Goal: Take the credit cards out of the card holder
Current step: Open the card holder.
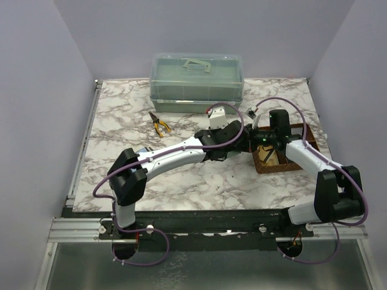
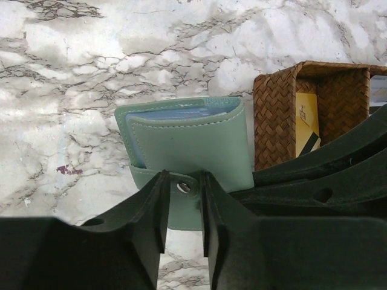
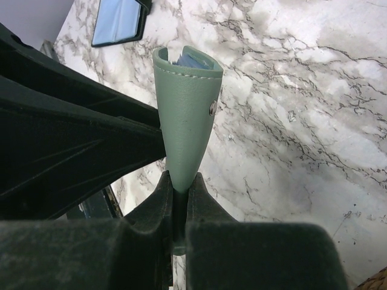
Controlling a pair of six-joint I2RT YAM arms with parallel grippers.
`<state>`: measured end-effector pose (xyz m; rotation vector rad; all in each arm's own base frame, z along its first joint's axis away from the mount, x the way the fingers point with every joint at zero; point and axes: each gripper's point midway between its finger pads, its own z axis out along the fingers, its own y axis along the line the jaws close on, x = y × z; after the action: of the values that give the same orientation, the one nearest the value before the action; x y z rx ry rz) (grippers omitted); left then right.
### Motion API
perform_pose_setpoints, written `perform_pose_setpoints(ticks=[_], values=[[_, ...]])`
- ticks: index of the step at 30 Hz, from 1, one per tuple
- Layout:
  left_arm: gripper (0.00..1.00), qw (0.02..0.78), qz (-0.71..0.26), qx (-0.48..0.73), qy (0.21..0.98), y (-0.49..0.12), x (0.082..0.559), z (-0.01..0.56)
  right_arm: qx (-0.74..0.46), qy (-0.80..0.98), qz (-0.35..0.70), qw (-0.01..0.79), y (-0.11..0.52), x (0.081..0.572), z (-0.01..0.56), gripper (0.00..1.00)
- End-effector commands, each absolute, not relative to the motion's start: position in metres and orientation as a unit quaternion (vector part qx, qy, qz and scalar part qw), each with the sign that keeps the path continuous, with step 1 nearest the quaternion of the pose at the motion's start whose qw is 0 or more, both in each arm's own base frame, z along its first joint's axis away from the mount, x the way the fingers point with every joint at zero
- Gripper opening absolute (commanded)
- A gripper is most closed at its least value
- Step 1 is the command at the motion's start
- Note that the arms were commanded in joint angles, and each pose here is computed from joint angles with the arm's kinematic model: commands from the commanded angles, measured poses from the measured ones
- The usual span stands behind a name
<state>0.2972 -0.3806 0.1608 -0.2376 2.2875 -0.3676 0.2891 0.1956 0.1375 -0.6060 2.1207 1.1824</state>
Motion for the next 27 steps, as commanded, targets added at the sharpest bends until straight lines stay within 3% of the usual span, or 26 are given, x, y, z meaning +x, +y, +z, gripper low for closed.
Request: perform_pose_setpoints(ticks=[1, 6, 19, 20, 22, 25, 27], values=[[0.23, 0.375, -0.058, -0.070, 0.922, -0.353, 0.289, 0.126, -0.247, 0.787, 0.455, 0.335, 0.200, 0.296, 0.154, 0.00], [0.00, 0.377, -0.050, -0.067, 0.923, -0.346, 0.287, 0.126, -0.245, 0.791, 0.446, 0.340, 0.198, 0.299, 0.153, 0.00], [0.00, 0.366, -0.081, -0.068, 0.925, -0.315, 0.278, 0.135, -0.261, 0.786, 0.441, 0.346, 0.197, 0.297, 0.155, 0.00], [0.05, 0.357, -0.093, -0.060, 0.927, -0.313, 0.277, 0.134, -0.264, 0.783, 0.446, 0.344, 0.198, 0.295, 0.156, 0.00], [0.25, 0.345, -0.132, -0.031, 0.929, -0.312, 0.273, 0.134, -0.285, 0.772, 0.450, 0.348, 0.199, 0.291, 0.159, 0.00], [0.56, 0.338, -0.241, 0.009, 0.910, -0.318, 0.262, 0.141, -0.302, 0.759, 0.464, 0.344, 0.202, 0.284, 0.161, 0.00], [0.70, 0.339, -0.324, 0.014, 0.883, -0.316, 0.255, 0.153, -0.318, 0.747, 0.475, 0.339, 0.204, 0.278, 0.163, 0.00]])
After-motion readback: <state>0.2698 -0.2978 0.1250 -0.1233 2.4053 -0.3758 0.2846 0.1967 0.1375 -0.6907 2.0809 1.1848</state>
